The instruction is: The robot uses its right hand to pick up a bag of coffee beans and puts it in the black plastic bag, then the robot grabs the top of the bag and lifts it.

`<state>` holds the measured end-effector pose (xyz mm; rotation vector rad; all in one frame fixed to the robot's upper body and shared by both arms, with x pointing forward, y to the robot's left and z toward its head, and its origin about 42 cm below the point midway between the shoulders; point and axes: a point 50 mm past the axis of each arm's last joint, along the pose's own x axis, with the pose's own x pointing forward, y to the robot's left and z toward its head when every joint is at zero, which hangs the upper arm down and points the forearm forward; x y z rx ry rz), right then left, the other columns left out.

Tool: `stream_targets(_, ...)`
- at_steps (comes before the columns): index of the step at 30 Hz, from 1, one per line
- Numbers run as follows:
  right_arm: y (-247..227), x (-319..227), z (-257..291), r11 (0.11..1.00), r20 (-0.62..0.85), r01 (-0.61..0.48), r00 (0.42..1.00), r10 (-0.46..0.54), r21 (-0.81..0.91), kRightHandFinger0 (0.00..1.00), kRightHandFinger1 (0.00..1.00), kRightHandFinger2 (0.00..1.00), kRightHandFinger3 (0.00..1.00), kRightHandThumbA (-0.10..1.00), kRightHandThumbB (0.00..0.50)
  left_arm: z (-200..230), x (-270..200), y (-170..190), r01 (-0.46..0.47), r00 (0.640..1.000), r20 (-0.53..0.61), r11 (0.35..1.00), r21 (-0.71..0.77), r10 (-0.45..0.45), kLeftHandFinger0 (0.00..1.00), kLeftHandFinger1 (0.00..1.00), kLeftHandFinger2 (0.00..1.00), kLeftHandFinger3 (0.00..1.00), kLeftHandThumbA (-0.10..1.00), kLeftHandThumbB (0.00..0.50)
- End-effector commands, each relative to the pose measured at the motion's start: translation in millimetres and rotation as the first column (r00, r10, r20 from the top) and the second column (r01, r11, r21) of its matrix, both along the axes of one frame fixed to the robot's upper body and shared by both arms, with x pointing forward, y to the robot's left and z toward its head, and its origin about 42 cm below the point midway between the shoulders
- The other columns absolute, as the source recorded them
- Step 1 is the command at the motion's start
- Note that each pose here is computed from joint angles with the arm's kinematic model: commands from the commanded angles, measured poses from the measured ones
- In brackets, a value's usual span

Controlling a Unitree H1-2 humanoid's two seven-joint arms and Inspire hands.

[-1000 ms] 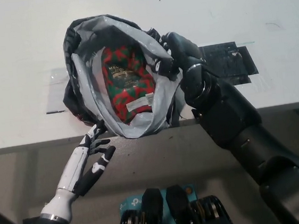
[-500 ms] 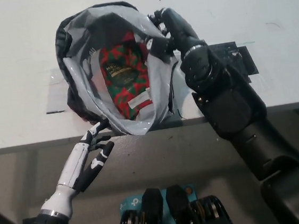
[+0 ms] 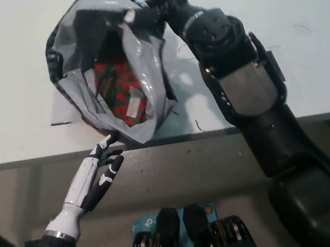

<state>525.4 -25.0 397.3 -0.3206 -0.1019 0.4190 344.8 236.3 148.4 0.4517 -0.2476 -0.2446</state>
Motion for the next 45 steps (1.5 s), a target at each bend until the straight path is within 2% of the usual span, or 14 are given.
stream_targets(1,33.4,-13.9,69.5,0.991,0.107,-0.131,0.986,0.129,0.017,0.0,0.21,0.5,0.57,0.37,0.088,14.5,9.7,0.8,0.027,0.997,0.076,0.999,0.03,-0.029,0.77,0.81,0.93,1.0,0.99,0.072)
stream_targets(16,37.7,-7.3,87.7,0.994,0.101,-0.104,0.99,0.1,0.029,0.0,0.34,0.69,0.8,0.3,0.038,16.1,11.4,0.5,0.03,0.996,0.082,0.998,0.053,-0.034,0.77,0.79,0.92,1.0,1.0,0.072)
stream_targets(19,37.7,-5.1,91.9,0.994,0.092,-0.097,0.991,0.093,0.049,0.0,0.32,0.66,0.63,0.3,0.043,16.2,11.5,0.5,0.031,0.996,0.081,0.998,0.059,-0.035,0.77,0.78,0.91,1.0,1.0,0.07)
stream_targets(21,37.7,-5.0,95.6,0.999,0.131,-0.05,0.99,0.051,-0.013,0.0,0.33,0.66,0.64,0.37,0.075,15.0,10.6,0.0,0.031,0.996,0.077,0.998,0.058,-0.035,0.78,0.78,0.91,1.0,1.0,0.07)
stream_targets(22,37.4,-5.5,98.1,0.998,0.186,-0.006,0.982,0.017,-0.061,0.09,0.44,0.79,0.7,0.32,0.09,14.1,10.0,-0.3,0.03,0.997,0.074,0.998,0.056,-0.035,0.78,0.78,0.91,1.0,0.99,0.075)
stream_targets(23,37.1,-6.7,102.1,0.993,0.273,0.05,0.962,-0.019,-0.106,0.16,0.48,0.75,0.64,0.13,0.109,13.2,9.3,-0.4,0.03,0.997,0.069,0.998,0.054,-0.034,0.78,0.78,0.9,1.0,0.99,0.076)
stream_targets(25,36.5,-5.1,112.2,0.998,0.283,0.047,0.958,-0.033,-0.043,0.01,0.34,0.63,0.63,-0.1,0.092,14.7,9.1,-0.4,0.032,0.997,0.071,0.998,0.06,-0.037,0.78,0.78,0.9,1.0,0.99,0.069)
stream_targets(26,35.3,-3.1,119.9,0.999,0.224,0.025,0.974,-0.033,0.036,0.0,0.31,0.6,0.8,-0.1,0.101,15.2,9.2,-0.9,0.034,0.996,0.074,0.998,0.061,-0.038,0.77,0.77,0.9,1.0,0.99,0.064)
stream_targets(27,34.8,-1.9,124.8,0.996,0.182,0.011,0.983,-0.027,0.089,0.0,0.3,0.61,0.77,-0.1,0.098,15.4,9.3,-1.2,0.035,0.996,0.077,0.998,0.061,-0.039,0.77,0.77,0.9,1.0,0.99,0.063)
stream_targets(28,33.9,-0.5,139.8,0.962,0.081,-0.023,0.997,0.001,0.272,0.0,0.25,0.63,1.0,-0.1,0.096,15.7,9.4,-1.4,0.036,0.996,0.08,0.998,0.06,-0.041,0.77,0.77,0.9,1.0,0.98,0.058)
stream_targets(32,30.2,3.3,162.4,0.843,-0.04,-0.048,0.996,0.083,0.535,0.0,0.23,0.7,1.0,-0.1,0.135,14.8,9.5,-1.9,0.036,0.996,0.085,0.997,0.062,-0.041,0.76,0.76,0.89,1.0,0.97,0.056)
stream_targets(35,26.5,5.6,182.3,0.747,-0.087,-0.057,0.985,0.151,0.662,0.0,0.13,0.62,0.86,-0.1,0.132,15.7,8.9,-1.9,0.037,0.996,0.083,0.997,0.063,-0.042,0.76,0.77,0.9,1.0,0.98,0.063)
stream_targets(36,25.2,5.8,186.7,0.73,-0.091,-0.055,0.983,0.159,0.681,0.0,0.12,0.62,1.0,-0.1,0.101,16.2,9.2,-2.0,0.038,0.996,0.083,0.997,0.065,-0.043,0.76,0.77,0.9,1.0,0.98,0.062)
stream_targets(45,25.1,3.1,206.1,0.598,-0.129,-0.012,0.973,0.192,0.802,0.0,0.06,0.65,1.0,-0.1,0.088,18.3,9.5,-2.9,0.044,0.995,0.083,0.997,0.069,-0.05,0.76,0.76,0.9,1.0,0.98,0.06)
